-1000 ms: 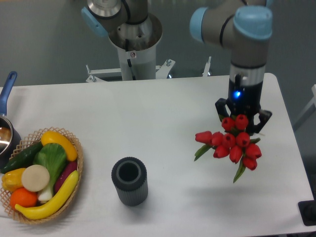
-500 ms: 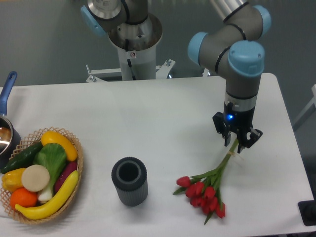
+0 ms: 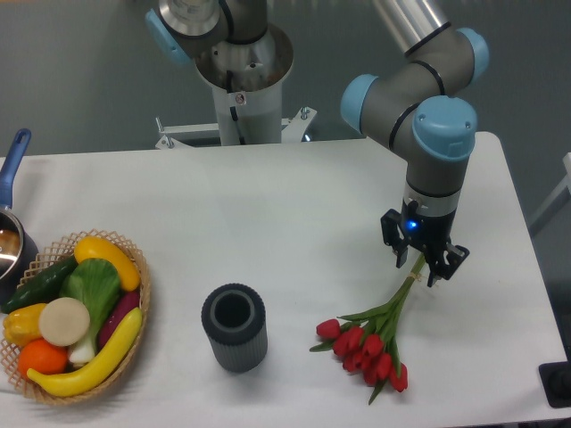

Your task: Place the flowers on the table

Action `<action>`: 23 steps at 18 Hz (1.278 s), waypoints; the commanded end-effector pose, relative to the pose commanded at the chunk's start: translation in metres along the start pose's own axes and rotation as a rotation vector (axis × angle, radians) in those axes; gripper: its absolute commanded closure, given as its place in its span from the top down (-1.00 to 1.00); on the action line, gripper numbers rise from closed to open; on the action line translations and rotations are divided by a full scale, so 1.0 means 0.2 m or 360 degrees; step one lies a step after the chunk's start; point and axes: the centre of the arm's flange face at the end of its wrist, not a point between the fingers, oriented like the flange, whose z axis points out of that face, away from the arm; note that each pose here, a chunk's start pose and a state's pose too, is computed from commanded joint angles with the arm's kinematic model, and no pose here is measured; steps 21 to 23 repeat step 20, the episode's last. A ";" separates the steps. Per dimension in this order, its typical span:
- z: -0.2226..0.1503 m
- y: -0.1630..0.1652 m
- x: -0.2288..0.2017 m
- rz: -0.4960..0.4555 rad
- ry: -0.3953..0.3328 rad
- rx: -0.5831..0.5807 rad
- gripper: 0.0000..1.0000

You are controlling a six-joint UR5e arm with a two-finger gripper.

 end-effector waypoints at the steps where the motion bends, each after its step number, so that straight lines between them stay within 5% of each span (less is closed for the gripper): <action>1: -0.02 0.00 -0.01 -0.0003 -0.0015 0.0002 1.00; 7: -0.15 0.06 -0.06 -0.0012 -0.0081 -0.0026 1.00; 14: -0.25 0.25 -0.05 0.0315 0.0021 -0.0067 1.00; 23: -0.29 0.29 -0.03 0.0315 0.0028 -0.0057 1.00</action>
